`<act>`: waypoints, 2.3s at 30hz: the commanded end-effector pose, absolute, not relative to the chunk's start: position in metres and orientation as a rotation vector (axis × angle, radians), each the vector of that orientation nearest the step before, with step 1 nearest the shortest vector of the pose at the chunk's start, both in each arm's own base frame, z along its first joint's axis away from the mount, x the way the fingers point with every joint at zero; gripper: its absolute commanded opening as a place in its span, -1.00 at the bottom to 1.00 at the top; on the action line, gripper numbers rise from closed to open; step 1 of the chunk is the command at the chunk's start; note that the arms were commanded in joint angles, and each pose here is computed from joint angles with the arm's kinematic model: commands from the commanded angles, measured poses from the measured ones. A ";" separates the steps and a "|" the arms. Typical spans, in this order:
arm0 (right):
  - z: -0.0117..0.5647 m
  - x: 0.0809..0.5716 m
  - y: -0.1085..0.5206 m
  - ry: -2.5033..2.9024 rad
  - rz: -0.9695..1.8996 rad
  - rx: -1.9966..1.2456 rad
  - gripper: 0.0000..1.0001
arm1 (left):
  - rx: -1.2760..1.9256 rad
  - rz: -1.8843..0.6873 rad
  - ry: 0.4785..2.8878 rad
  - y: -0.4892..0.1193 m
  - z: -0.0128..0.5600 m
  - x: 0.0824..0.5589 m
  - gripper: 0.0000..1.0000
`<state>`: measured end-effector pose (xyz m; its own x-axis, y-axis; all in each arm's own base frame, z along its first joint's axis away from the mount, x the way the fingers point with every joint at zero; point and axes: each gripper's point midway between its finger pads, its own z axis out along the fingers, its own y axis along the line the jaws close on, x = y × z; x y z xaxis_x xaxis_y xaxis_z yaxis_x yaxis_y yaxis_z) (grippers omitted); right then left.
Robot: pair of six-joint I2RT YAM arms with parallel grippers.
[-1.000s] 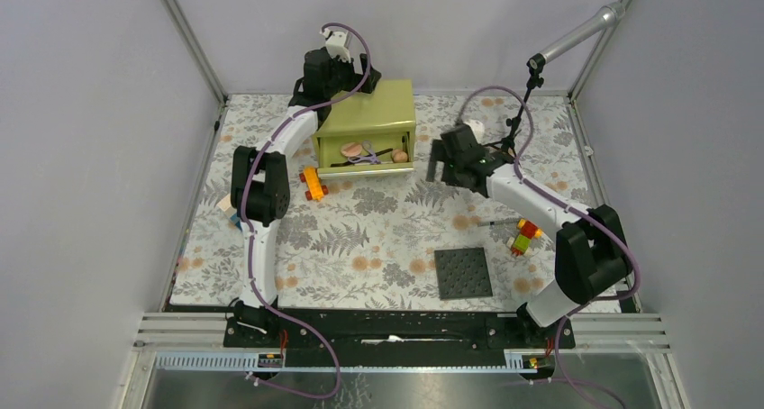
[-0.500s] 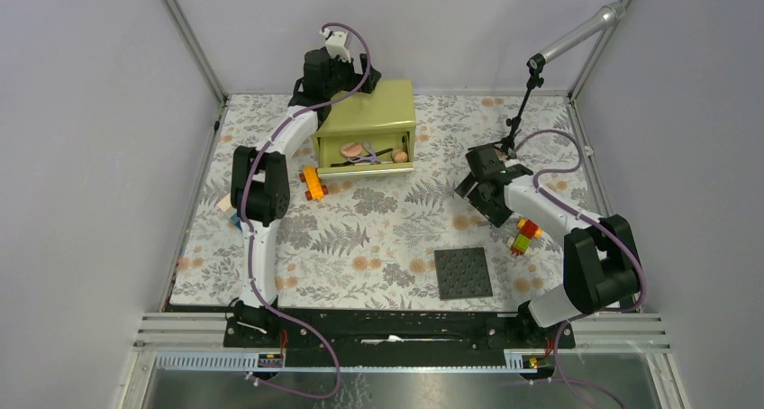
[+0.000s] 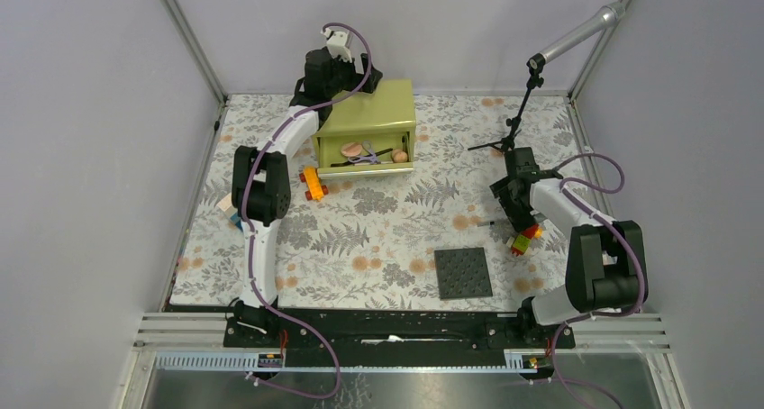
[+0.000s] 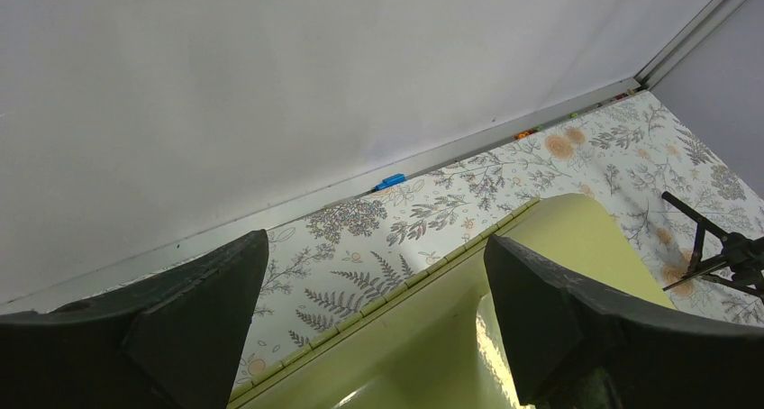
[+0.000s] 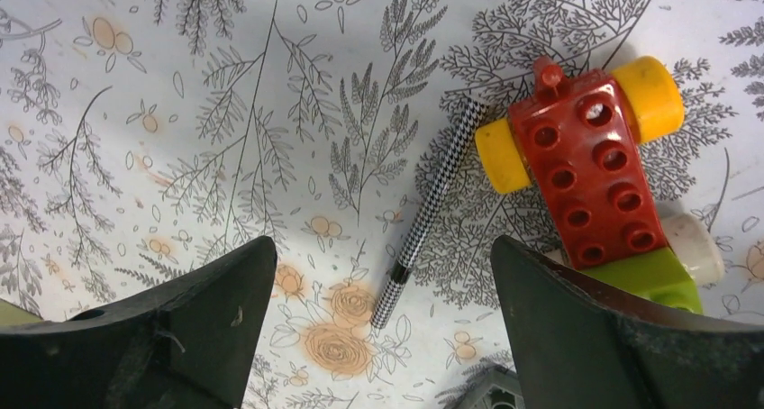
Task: Organize the makeup
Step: Pick up the makeup from the center of the board, then place the makeup in the drawer.
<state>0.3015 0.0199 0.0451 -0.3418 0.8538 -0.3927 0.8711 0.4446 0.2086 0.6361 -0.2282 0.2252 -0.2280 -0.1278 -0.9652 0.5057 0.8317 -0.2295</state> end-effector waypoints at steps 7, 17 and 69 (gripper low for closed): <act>0.009 0.305 0.013 2.283 -0.097 1.536 0.70 | 0.265 -0.694 1.982 -0.243 0.135 0.612 0.91; -0.010 0.298 0.012 2.338 -0.155 1.543 -0.22 | 0.267 -0.690 1.980 -0.243 0.137 0.613 0.91; 0.307 0.378 0.327 1.212 0.720 -1.133 -0.95 | 0.258 -0.755 1.918 -0.237 0.186 0.611 0.92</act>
<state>0.3979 0.2911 0.2935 -0.0425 0.0096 -0.9991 -0.8410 0.5395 0.0409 0.6311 -0.2344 0.2281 -0.2682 -0.1421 -0.9528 0.5309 0.8035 -0.2693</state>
